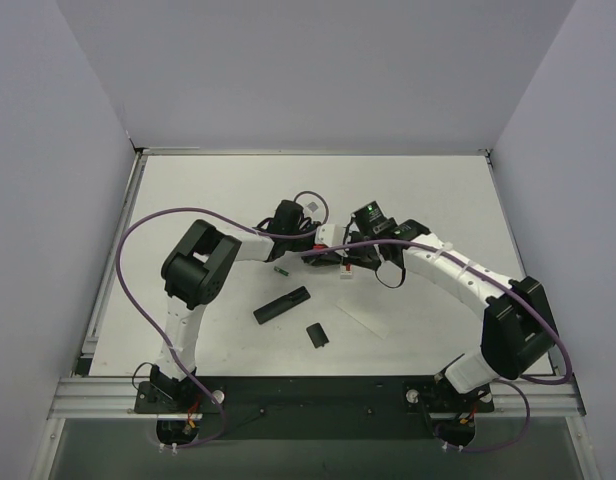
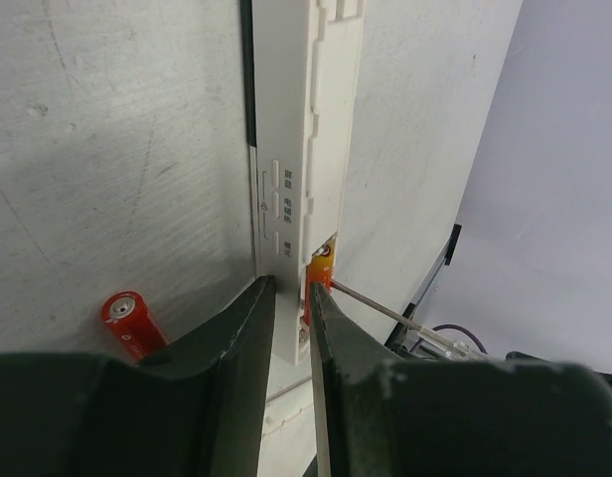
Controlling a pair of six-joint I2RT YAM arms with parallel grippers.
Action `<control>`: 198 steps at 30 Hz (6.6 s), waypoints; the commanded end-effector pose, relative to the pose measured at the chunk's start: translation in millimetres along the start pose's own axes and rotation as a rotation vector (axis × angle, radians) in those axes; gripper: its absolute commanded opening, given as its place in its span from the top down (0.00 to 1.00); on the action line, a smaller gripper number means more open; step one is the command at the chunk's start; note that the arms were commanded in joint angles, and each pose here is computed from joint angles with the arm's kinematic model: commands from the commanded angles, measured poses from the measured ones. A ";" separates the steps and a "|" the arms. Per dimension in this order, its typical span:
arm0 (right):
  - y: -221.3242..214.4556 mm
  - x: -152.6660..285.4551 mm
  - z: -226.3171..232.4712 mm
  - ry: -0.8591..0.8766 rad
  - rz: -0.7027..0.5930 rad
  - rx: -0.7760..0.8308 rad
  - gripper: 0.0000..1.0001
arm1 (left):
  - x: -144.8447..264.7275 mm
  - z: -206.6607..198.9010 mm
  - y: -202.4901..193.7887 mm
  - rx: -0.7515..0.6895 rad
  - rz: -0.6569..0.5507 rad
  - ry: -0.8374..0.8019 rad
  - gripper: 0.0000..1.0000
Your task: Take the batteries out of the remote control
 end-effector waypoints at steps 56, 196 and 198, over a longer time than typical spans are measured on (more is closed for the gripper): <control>-61.4 -16.6 -18.8 0.382 -0.420 -0.528 1.00 | -10.9 -3.6 -0.1 -0.034 0.022 -0.082 1.00; 37.5 -25.2 70.0 0.361 -0.419 -0.693 1.00 | 167.7 63.8 -87.4 0.035 0.057 0.228 0.78; 38.0 -26.6 69.4 0.360 -0.416 -0.695 1.00 | 167.3 64.6 -87.0 0.037 0.056 0.235 0.78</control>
Point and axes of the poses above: each gripper's point midway between its finger pads, its own x axis back along the fingers, its own z axis along the line the jaws close on, y = z × x, the point moved 9 cm from there along x, back along the fingers, and after that the axes turned 7 degrees about -x, right-handed, at the moved point
